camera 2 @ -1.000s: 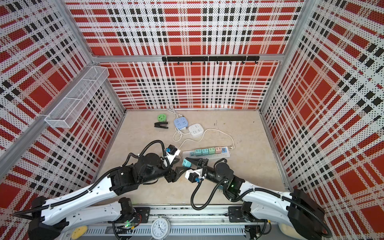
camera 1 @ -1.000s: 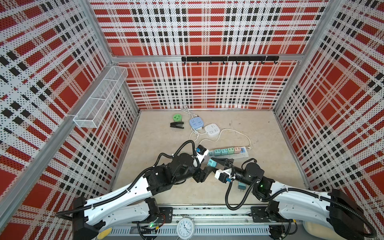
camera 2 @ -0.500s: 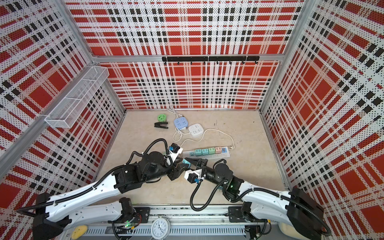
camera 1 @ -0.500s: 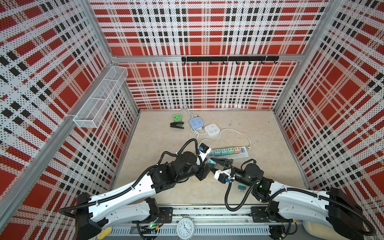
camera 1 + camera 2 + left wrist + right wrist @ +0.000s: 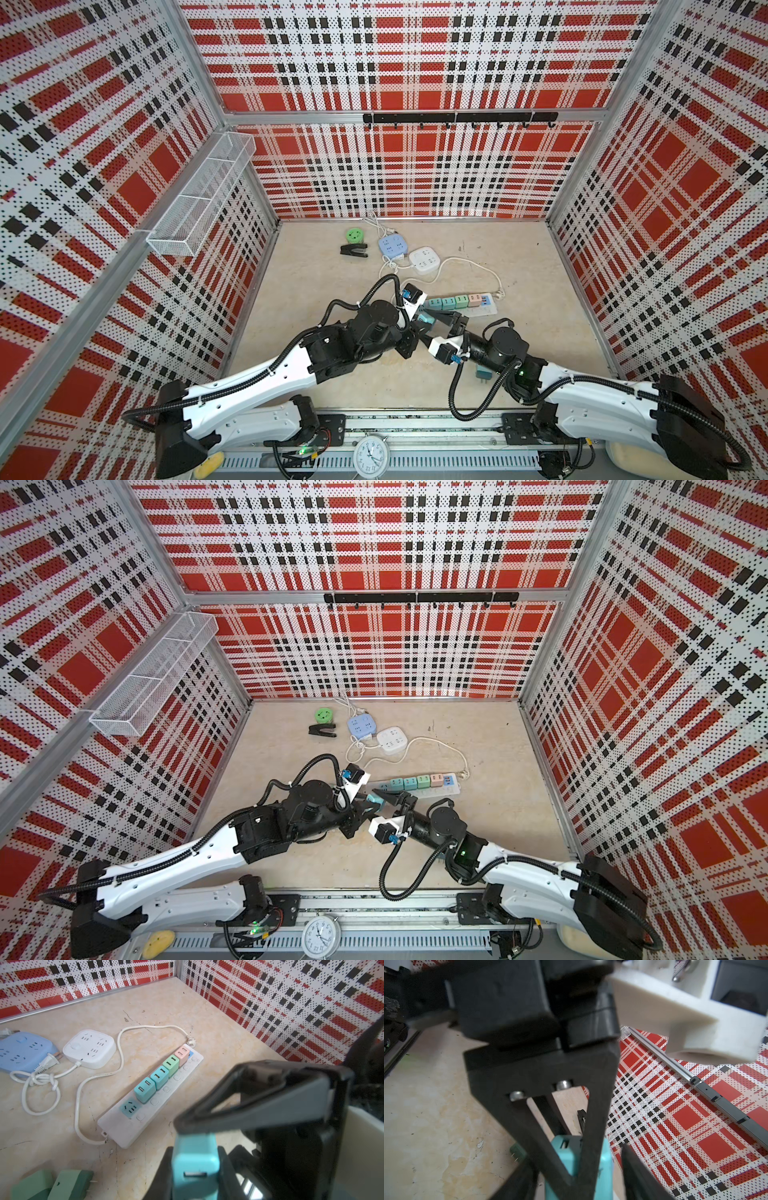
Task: Insert the plug
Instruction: 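Close the left gripper on the teal charger held by the right gripper, then carry the teal charger over the strip with the left gripper while the right withdraws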
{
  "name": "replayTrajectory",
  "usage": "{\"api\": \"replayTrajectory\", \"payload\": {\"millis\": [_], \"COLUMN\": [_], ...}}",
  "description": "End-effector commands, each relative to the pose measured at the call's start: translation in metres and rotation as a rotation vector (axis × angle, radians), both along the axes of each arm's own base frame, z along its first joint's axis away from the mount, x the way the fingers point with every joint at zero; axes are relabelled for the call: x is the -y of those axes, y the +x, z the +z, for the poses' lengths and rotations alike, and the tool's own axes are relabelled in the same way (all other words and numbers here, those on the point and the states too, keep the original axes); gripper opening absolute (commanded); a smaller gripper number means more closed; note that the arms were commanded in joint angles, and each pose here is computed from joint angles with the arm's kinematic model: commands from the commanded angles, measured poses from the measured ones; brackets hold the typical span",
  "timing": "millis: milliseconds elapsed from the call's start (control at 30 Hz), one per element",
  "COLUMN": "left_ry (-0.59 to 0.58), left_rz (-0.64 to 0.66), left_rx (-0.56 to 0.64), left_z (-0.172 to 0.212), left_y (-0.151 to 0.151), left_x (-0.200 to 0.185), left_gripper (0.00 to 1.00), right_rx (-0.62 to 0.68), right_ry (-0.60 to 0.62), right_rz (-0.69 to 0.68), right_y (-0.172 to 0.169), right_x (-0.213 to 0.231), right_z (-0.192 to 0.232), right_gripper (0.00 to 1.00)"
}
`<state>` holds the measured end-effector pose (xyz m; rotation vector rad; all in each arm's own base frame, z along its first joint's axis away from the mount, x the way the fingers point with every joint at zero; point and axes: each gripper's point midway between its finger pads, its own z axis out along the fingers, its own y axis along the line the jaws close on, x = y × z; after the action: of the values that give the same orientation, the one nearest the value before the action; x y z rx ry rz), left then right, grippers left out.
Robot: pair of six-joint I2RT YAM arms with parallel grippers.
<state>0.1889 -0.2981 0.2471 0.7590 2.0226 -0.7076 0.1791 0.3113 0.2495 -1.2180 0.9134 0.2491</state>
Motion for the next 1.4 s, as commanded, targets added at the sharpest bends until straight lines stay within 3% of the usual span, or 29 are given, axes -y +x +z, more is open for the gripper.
{"api": "replayTrajectory", "payload": {"millis": [0,233,333,433,467,500,633,800,1067,1367], "left_ry": [-0.010,0.000,0.040,0.150,0.187,0.223,0.340,0.517,0.636,0.646], "left_rz": [0.058,0.196,0.153,0.149,0.086,0.016,-0.028,-0.121,-0.284,-0.435], "left_rx": [0.045,0.081,0.172,0.261,0.284,0.299,0.270,0.265,0.196,0.047], "left_z": [0.030,0.063,0.070,0.067,0.063,0.057,0.028,-0.009,-0.066,-0.114], "left_y": [0.023,0.094,0.116,0.138,0.139,0.139,0.159,0.165,0.156,0.135], "left_x": [-0.013,-0.068,-0.075,-0.086,-0.083,-0.080,-0.091,-0.100,-0.084,-0.048], "left_gripper": [0.00,0.00,0.00,0.00,0.00,0.00,0.00,0.00,0.00,0.00], "right_rx": [0.005,-0.068,-0.105,-0.200,-0.236,-0.267,-0.400,-0.545,-0.542,-0.579], "right_ry": [0.056,0.057,0.096,0.167,0.180,0.193,0.362,0.472,0.573,0.669], "right_rz": [-0.034,-0.158,-0.259,-0.364,-0.394,-0.424,-0.626,-0.743,-0.817,-0.827], "right_y": [0.002,0.012,0.024,0.042,0.049,0.055,0.092,0.122,0.134,0.135], "right_x": [0.006,0.032,0.051,0.072,0.079,0.087,0.135,0.174,0.200,0.221], "right_z": [0.015,-0.006,-0.009,-0.009,-0.011,-0.014,-0.021,-0.046,-0.065,-0.068], "right_gripper": [1.00,1.00,1.00,1.00,1.00,1.00,1.00,1.00,1.00,1.00]}}
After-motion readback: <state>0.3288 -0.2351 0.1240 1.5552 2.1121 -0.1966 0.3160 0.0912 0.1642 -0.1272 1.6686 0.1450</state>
